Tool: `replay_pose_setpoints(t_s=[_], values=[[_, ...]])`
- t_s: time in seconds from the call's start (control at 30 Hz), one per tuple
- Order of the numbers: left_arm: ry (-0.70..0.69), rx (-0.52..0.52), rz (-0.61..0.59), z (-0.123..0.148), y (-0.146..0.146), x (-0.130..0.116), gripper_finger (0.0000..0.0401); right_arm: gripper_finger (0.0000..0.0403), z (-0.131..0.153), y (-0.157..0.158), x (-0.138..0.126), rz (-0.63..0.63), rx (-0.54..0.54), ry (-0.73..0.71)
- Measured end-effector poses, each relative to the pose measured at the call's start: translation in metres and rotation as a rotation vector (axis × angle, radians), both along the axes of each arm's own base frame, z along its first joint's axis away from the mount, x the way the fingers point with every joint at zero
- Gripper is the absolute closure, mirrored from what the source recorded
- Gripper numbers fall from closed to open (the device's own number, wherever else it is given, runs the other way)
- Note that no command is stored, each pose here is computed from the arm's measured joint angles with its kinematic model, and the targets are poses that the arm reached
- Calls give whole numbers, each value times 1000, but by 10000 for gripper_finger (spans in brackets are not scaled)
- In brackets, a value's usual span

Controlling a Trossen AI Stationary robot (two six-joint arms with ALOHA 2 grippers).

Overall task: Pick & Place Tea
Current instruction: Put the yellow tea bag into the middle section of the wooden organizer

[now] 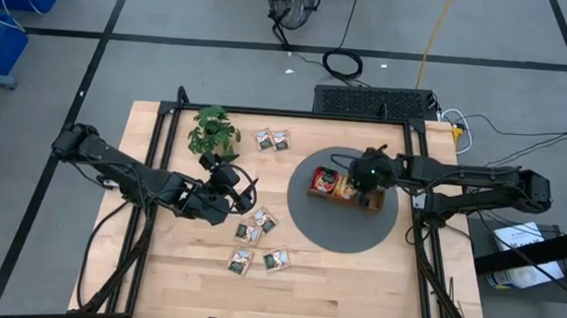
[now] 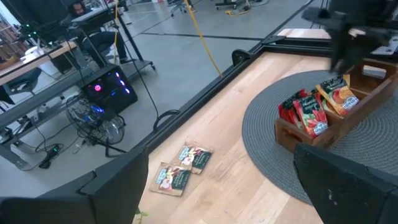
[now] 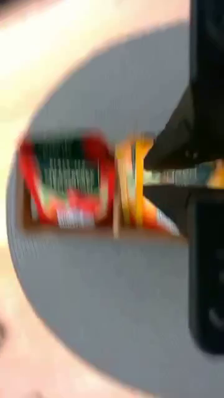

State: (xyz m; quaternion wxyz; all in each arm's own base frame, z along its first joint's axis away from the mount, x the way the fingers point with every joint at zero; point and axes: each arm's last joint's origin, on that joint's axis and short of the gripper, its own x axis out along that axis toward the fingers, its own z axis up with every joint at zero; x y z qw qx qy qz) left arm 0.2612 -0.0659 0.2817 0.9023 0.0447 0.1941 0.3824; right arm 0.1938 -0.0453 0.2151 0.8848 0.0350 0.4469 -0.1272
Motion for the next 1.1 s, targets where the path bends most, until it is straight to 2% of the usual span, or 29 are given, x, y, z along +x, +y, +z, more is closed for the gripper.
replay_pose_setpoints(t_s=[0.07, 0.3, 0.6, 0.87, 1.1], values=[[1, 1, 0, 0, 0, 0, 9, 390, -7, 2, 1, 49, 28, 11], [5, 6, -2, 0, 0, 0, 9, 402, -42, -1, -3, 7, 53, 94], [1, 3, -2, 0, 0, 0, 9, 403, -25, -1, -3, -2, 41, 8], [3, 4, -4, 0, 0, 0, 9, 403, -33, 0, -4, -21, 77, 74], [3, 3, -6, 0, 0, 0, 9, 403, -35, -1, -1, -23, 74, 71]])
